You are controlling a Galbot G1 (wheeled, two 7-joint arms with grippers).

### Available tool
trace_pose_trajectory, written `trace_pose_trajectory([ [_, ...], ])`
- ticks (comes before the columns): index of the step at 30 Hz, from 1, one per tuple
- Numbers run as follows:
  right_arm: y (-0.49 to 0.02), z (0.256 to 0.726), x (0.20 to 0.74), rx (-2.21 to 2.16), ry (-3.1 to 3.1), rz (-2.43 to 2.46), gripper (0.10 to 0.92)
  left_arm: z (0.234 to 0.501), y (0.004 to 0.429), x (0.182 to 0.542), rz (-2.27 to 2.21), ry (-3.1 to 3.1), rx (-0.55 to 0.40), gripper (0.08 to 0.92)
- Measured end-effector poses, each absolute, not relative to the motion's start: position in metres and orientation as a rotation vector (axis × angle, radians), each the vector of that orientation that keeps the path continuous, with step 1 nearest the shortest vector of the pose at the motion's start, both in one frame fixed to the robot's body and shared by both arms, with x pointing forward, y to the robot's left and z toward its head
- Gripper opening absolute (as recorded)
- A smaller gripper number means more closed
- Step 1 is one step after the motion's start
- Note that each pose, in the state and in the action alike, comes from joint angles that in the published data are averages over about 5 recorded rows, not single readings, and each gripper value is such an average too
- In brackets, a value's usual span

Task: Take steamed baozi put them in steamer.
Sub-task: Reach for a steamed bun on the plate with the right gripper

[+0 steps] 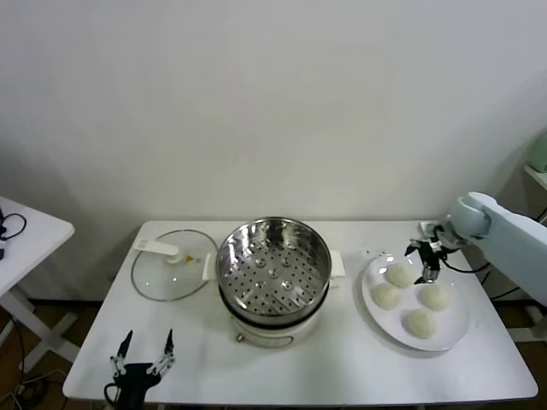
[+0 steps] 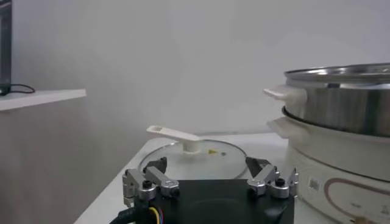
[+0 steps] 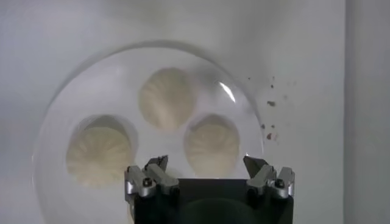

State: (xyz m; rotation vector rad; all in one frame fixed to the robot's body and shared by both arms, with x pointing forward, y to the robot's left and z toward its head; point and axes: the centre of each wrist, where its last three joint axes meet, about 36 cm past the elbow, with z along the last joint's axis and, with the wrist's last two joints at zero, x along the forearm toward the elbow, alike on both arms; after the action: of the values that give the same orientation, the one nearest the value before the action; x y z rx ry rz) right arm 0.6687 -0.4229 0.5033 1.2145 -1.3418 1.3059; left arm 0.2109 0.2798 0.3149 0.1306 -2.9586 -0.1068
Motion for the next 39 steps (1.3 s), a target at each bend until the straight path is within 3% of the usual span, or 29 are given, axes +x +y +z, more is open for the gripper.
trace_pose_trajectory([
  [23,-0.399,0.469,0.713,1.216,-1.229,1.302,0.820,0.309,0.288,0.208,-0.146,-2.951,0.151,0.823],
  [39,-0.392,0.458,0.715,1.236,-1.218,1.299,0.654,0.310,0.290,0.205,-0.160,-2.944,0.151,0.823],
])
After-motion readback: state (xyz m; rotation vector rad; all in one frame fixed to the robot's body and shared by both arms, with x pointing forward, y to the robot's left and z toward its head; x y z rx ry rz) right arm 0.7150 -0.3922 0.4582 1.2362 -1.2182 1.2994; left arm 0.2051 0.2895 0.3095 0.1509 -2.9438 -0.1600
